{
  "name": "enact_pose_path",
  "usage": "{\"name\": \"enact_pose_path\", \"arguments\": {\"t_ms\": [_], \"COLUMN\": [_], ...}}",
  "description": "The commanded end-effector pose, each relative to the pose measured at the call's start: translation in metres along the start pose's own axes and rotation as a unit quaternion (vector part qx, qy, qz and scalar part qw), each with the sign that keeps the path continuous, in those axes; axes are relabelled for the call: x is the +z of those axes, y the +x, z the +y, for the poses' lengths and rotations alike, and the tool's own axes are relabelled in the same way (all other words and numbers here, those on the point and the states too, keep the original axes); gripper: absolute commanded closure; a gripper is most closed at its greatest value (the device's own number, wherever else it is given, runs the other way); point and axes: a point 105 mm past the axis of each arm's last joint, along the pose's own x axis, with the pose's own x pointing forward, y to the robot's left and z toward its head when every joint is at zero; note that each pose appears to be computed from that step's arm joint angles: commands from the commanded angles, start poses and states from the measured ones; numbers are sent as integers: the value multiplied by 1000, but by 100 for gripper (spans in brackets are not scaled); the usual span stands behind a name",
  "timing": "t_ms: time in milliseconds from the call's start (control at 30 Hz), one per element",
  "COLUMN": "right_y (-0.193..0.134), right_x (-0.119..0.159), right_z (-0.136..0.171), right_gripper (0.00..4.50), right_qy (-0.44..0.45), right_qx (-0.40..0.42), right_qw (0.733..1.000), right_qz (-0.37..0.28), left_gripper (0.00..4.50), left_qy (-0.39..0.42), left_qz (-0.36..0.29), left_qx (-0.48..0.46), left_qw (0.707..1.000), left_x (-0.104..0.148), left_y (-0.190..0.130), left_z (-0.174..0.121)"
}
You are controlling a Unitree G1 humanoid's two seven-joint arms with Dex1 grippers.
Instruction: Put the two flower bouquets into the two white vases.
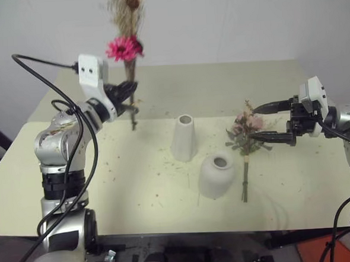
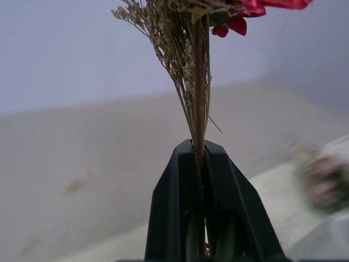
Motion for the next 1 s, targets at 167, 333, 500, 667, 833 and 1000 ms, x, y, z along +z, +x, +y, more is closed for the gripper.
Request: {"name": "enact_pose_path", "arguments": {"t_ms": [167, 333, 500, 667, 833, 1000], "right_y": [-6, -9, -10, -10, -10, -10], "right_x": [16, 16, 17, 18, 18, 18], "right_z": [1, 5, 8, 10, 11, 12], "right_gripper": [0, 0, 0, 0, 0, 0], "right_qy": [-35, -35, -33, -31, -29, -27], "right_qx": [-13, -23, -29, -32, -35, -37], "right_qw": [999, 999, 999, 999, 999, 999], "right_qz": [-17, -20, -21, -22, -21, -20], "left_gripper": [448, 448, 448, 448, 448, 448], "left_qy": [20, 20, 19, 14, 12, 11], "left_qz": [-132, -148, -134, -123, -105, -80], "left_qx": [-134, -171, -182, -188, -191, -187], "left_qw": [982, 974, 974, 974, 976, 979], "left_x": [44, 39, 20, 7, -6, -23], "left_y": [8, 16, 22, 30, 32, 31], "left_z": [-39, -51, -56, -59, -60, -57]}}
